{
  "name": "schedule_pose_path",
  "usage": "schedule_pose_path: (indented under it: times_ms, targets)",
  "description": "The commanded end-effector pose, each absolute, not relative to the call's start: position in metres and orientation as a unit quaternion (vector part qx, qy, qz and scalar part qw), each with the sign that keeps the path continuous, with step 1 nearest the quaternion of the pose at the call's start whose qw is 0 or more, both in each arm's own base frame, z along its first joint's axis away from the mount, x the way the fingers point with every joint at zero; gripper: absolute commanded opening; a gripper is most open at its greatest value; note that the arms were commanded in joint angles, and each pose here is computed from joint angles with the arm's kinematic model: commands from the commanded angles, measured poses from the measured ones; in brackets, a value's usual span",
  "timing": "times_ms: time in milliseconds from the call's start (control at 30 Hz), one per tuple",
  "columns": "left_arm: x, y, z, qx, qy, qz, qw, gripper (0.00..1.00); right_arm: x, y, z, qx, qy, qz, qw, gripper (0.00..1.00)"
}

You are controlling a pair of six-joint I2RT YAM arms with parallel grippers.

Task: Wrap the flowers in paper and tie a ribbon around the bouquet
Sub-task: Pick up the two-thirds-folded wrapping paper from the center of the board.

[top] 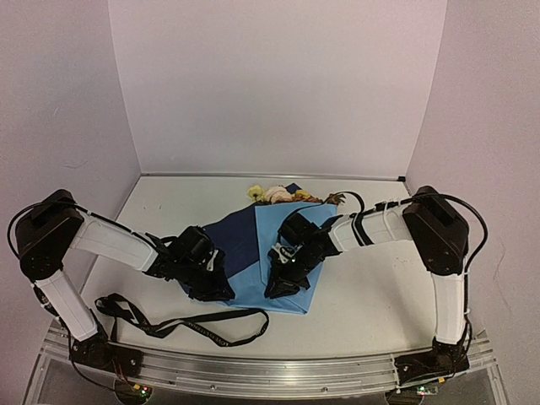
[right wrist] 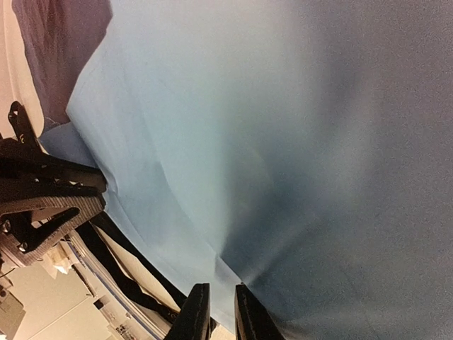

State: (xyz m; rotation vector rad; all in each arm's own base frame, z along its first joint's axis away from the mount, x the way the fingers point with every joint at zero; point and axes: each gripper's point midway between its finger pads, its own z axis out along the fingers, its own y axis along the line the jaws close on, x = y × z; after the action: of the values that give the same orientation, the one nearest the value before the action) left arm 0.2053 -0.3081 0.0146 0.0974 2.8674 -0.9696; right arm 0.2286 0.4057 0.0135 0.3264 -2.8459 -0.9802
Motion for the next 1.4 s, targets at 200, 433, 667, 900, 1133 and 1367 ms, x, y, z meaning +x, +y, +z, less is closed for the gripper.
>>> schedule_pose_path:
  times_ms: [200,433,667,900,1133,1367]
  targets:
    - [0.244,-0.266,0.009,0.010,0.964,-0.250,0.095,0.17,0.239,0.411,-0.006,0.116,-0.947,-0.293,0.059,0.13]
    - [0.234,-0.275,0.046,-0.013,0.950,-0.295,0.100,0.21,0.241,0.414,-0.009,0.115,-0.948,-0.292,0.059,0.12]
    - [0.220,-0.310,0.061,-0.029,0.934,-0.342,0.096,0.22,0.238,0.412,-0.012,0.116,-0.947,-0.293,0.063,0.12]
    - [0.212,-0.304,0.023,-0.039,0.944,-0.321,0.070,0.20,0.236,0.412,-0.013,0.113,-0.946,-0.296,0.067,0.12]
    - [0.204,-0.292,-0.002,-0.053,0.951,-0.299,0.056,0.20,0.234,0.409,-0.016,0.114,-0.947,-0.294,0.069,0.12]
    - [0.202,-0.265,-0.004,-0.085,0.958,-0.263,0.080,0.21,0.232,0.407,-0.019,0.114,-0.947,-0.293,0.071,0.11]
